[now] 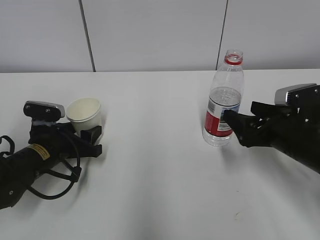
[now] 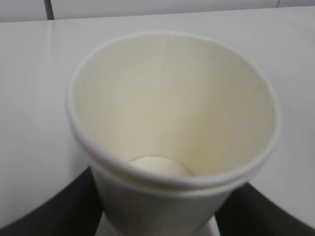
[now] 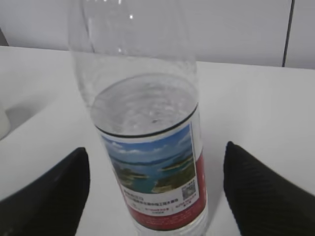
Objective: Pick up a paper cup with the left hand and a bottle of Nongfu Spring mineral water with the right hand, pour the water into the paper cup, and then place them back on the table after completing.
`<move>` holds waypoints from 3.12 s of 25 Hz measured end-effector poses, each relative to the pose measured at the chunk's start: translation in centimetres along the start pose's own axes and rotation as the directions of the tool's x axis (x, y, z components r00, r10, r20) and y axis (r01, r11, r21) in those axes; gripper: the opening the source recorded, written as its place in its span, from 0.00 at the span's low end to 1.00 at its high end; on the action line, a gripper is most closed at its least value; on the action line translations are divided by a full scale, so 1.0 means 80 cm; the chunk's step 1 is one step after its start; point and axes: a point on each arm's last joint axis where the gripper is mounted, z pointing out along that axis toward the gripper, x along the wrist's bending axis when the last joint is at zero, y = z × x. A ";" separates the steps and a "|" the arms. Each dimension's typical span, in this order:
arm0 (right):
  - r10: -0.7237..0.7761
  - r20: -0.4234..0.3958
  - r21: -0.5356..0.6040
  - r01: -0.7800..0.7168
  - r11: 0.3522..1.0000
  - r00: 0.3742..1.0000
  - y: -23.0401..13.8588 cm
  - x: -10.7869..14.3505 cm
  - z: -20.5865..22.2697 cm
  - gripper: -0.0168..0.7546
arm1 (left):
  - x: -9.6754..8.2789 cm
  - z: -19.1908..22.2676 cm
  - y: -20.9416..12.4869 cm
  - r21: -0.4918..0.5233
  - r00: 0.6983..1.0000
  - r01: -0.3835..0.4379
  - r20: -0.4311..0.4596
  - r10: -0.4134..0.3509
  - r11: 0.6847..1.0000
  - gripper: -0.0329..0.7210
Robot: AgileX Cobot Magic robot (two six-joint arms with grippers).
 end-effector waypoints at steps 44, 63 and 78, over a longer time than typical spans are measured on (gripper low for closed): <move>0.011 -0.074 -0.023 -0.013 1.000 0.997 -0.039 -0.004 0.094 0.80 | 0.000 0.000 0.000 0.000 1.000 0.000 0.000 0.000 1.000 0.60; -0.017 -0.095 -0.055 0.012 0.998 0.995 -0.032 -0.009 0.118 0.89 | 0.000 0.000 0.000 -0.001 1.000 0.000 0.000 0.000 1.000 0.60; -0.015 -0.084 -0.069 0.009 0.998 0.996 -0.029 -0.011 0.122 0.59 | -0.011 0.000 -0.001 0.007 0.994 -0.047 0.101 0.046 0.999 0.60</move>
